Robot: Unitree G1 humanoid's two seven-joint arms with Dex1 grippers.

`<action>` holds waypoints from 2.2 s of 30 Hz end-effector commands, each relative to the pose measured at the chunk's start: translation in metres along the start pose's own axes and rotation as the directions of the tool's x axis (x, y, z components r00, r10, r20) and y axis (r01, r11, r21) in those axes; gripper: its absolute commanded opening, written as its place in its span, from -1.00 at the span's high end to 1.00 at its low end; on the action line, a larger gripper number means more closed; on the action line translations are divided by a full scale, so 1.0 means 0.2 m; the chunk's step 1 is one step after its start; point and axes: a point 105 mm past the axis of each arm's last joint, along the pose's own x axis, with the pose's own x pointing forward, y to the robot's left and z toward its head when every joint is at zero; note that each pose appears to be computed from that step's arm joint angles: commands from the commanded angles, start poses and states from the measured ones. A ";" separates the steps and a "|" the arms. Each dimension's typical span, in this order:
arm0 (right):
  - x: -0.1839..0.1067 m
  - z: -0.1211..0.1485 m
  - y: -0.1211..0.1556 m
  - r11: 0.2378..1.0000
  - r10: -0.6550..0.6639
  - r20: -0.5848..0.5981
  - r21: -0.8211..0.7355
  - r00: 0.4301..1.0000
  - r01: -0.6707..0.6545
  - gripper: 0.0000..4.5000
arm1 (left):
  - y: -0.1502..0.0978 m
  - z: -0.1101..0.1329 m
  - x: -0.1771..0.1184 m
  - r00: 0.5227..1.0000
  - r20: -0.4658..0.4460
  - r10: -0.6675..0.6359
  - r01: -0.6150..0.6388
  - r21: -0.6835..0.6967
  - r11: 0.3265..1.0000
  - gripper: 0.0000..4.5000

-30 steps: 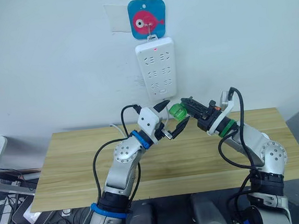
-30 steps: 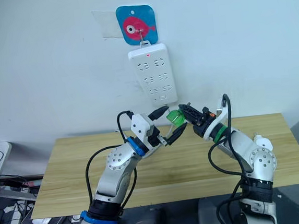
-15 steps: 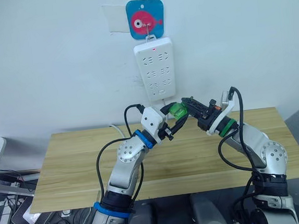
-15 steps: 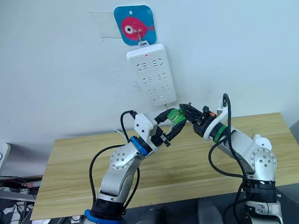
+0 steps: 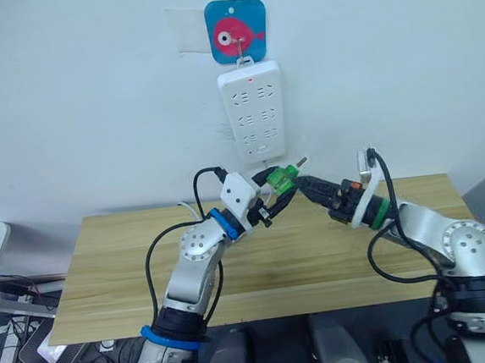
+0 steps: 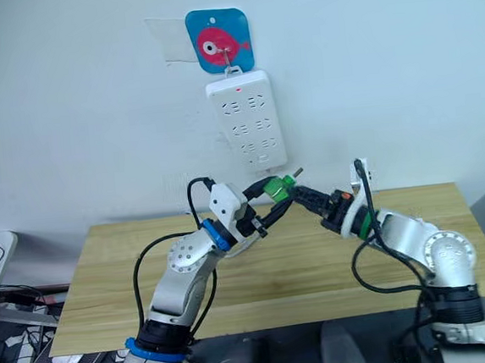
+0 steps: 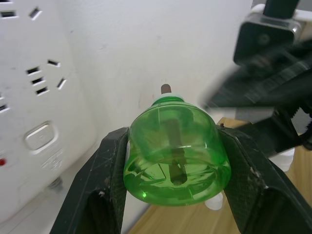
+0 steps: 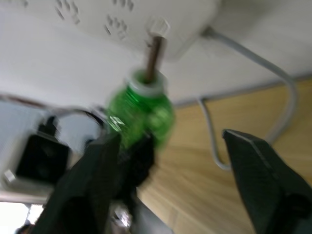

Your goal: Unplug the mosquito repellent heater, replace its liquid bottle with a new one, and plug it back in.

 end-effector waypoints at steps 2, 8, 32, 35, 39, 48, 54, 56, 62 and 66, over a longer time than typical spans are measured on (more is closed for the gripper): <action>-0.17 -0.03 -0.10 0.980 -0.097 -0.147 -0.187 0.984 0.069 -0.99 | -0.02 0.04 -0.04 0.999 0.028 -0.046 0.045 0.011 0.999 -0.01; -0.47 0.11 -0.41 0.851 -0.431 -0.188 -0.410 0.882 0.328 -0.99 | -0.09 0.05 -0.09 0.991 0.016 -0.134 0.134 0.006 0.991 -0.01; -0.78 0.30 -0.96 0.540 -0.837 -0.176 -0.417 0.518 0.731 -0.99 | -0.16 0.04 -0.13 0.990 0.000 -0.140 0.140 -0.003 0.990 -0.01; -0.78 0.28 -0.99 0.536 -0.841 -0.186 -0.417 0.508 0.734 -0.99 | -0.15 0.03 -0.13 0.991 -0.007 -0.134 0.134 -0.001 0.991 -0.01; -0.77 0.27 -1.01 0.538 -0.840 -0.192 -0.415 0.507 0.734 -0.99 | -0.15 0.03 -0.13 0.992 -0.013 -0.127 0.127 -0.002 0.992 -0.01; -0.72 0.25 -1.06 0.557 -0.826 -0.199 -0.436 0.527 0.707 -0.99 | -0.15 0.03 -0.12 0.991 -0.020 -0.131 0.131 -0.002 0.991 -0.01; -0.73 0.24 -1.07 0.559 -0.826 -0.209 -0.435 0.524 0.706 -0.99 | -0.15 0.02 -0.13 0.991 -0.034 -0.131 0.131 0.001 0.991 -0.01; -0.73 0.24 -1.07 0.565 -0.821 -0.210 -0.430 0.531 0.704 -0.83 | -0.15 0.02 -0.13 0.990 -0.037 -0.133 0.133 -0.001 0.991 -0.01; -0.75 0.26 -1.04 0.601 -0.796 -0.220 -0.410 0.564 0.686 -0.32 | -0.16 0.01 -0.13 0.990 -0.037 -0.134 0.134 -0.006 0.991 -0.01; -0.78 0.35 -0.94 0.658 -0.746 -0.203 -0.369 0.634 0.656 -0.32 | -0.17 0.02 -0.14 0.989 -0.023 -0.145 0.145 -0.011 0.989 -0.01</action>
